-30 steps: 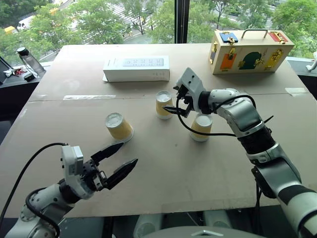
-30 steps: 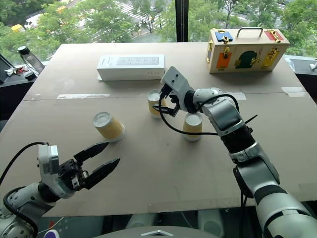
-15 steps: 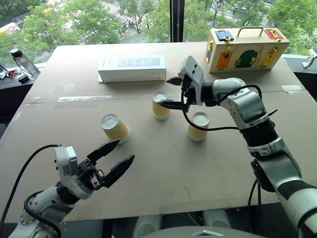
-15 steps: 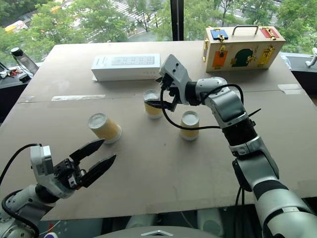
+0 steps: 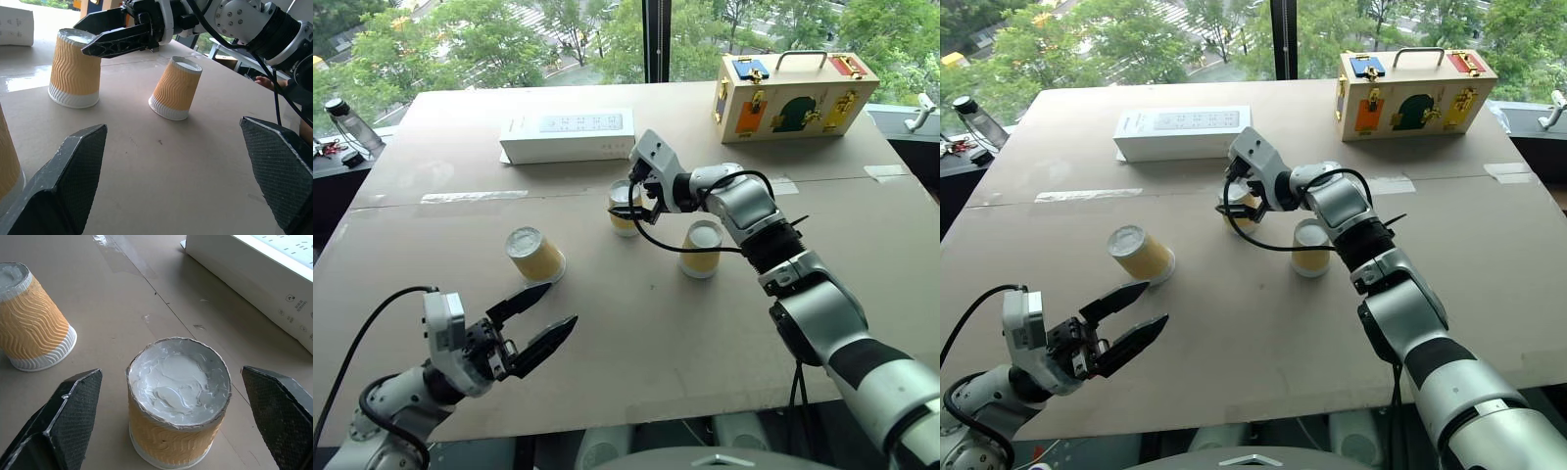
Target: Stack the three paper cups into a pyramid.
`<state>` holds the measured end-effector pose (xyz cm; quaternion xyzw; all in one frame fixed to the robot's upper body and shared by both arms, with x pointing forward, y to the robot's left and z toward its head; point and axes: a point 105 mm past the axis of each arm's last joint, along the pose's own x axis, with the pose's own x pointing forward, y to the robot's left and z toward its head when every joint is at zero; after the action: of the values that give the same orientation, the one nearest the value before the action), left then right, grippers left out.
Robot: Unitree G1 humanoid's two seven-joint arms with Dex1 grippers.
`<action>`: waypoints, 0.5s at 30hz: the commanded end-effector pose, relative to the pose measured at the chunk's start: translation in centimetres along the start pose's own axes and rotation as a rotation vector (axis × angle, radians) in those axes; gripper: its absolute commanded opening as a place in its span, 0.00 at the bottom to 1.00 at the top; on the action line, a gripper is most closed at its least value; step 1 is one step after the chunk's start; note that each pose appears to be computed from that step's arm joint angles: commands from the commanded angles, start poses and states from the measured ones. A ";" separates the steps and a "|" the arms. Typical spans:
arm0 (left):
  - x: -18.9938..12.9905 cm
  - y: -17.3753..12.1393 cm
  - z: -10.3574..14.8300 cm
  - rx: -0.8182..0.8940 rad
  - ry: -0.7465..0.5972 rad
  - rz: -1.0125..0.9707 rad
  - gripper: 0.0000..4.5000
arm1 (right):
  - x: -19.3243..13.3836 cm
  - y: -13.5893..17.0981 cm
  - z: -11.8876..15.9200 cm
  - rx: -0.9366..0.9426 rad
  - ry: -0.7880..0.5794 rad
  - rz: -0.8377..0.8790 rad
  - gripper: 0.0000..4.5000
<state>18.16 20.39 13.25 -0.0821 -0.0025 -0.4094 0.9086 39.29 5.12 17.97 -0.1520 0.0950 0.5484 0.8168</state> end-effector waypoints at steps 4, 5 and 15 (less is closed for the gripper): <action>-0.1 -0.6 0.0 0.031 -0.024 0.002 1.00 | 0.5 -0.5 1.1 -0.050 -0.024 0.006 0.58; -0.2 -0.6 -0.1 0.030 -0.025 0.006 1.00 | 0.1 -0.7 1.4 -0.069 -0.031 0.007 0.53; -0.4 0.2 -1.0 0.025 -0.021 0.008 1.00 | -6.2 1.8 6.4 -0.246 -0.167 0.152 0.53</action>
<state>18.01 20.59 12.12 -0.0800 -0.0120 -0.4010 0.9125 37.36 2.01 24.19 -0.1992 -0.0042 0.5945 0.7790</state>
